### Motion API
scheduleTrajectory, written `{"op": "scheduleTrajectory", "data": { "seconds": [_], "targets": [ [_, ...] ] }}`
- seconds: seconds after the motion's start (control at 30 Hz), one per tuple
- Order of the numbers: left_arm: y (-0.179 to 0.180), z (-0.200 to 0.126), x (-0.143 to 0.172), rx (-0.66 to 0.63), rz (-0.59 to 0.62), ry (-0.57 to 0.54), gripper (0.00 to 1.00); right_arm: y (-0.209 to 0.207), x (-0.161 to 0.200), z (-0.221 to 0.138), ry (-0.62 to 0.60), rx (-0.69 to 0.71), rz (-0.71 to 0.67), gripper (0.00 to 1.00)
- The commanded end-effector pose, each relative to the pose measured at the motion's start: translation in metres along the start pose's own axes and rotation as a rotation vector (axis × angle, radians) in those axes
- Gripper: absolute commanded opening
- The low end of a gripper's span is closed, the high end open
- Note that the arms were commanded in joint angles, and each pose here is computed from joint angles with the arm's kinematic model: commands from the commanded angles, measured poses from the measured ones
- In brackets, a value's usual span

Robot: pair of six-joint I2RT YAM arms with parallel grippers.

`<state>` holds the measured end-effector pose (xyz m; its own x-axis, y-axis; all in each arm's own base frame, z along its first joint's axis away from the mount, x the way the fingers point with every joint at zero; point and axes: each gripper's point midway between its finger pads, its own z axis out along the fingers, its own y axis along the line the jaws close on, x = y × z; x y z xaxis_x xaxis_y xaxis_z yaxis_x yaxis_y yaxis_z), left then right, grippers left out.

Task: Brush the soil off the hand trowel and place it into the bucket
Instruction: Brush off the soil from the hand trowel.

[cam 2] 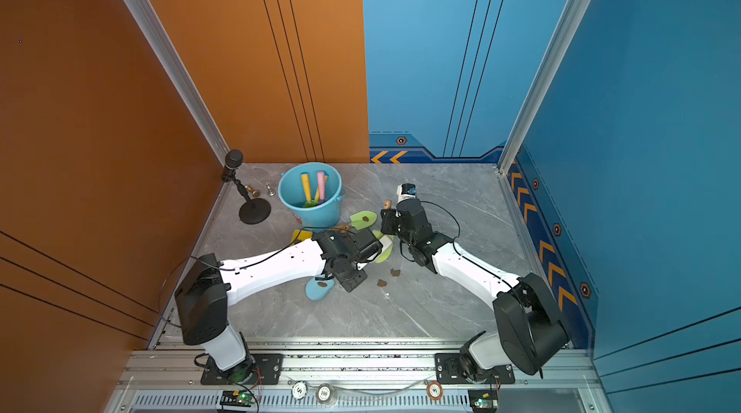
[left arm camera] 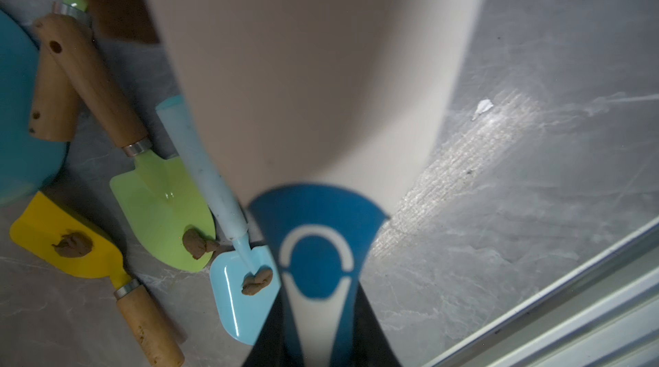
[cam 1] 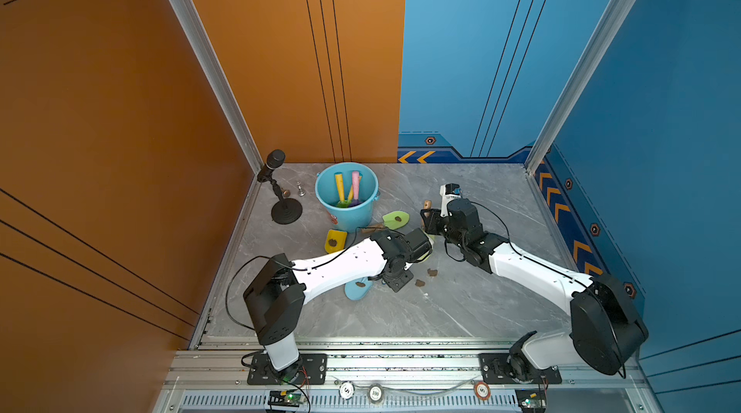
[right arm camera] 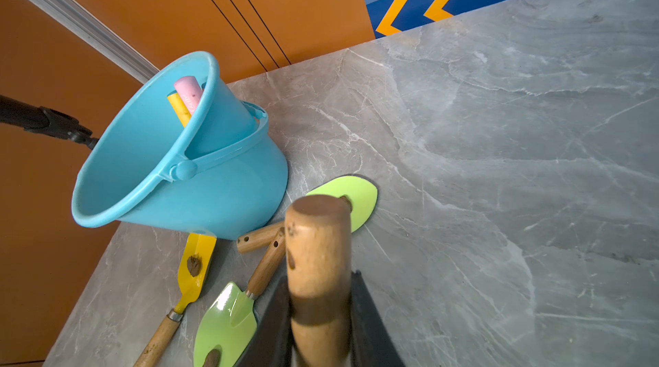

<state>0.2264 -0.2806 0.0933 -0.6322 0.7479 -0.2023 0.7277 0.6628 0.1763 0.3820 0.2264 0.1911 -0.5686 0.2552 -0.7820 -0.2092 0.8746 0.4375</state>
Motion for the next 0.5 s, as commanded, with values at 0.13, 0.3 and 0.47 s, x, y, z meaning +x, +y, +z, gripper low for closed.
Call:
{"op": "scheduleTrajectory", "data": {
  "seconds": [0.13, 0.3, 0.47],
  "targets": [
    [-0.021, 0.027, 0.060, -0.058, 0.025, 0.173, 0.00, 0.012, -0.046, -0.009, -0.121, 0.032, -0.063, 0.20],
    [-0.017, 0.003, 0.054, -0.067, -0.003, 0.087, 0.00, 0.017, -0.049, -0.005, -0.115, 0.030, -0.105, 0.20],
    [0.018, -0.036, 0.019, -0.063, -0.103, -0.059, 0.00, 0.022, -0.044, -0.005, -0.102, 0.007, -0.133, 0.20]
  ]
}}
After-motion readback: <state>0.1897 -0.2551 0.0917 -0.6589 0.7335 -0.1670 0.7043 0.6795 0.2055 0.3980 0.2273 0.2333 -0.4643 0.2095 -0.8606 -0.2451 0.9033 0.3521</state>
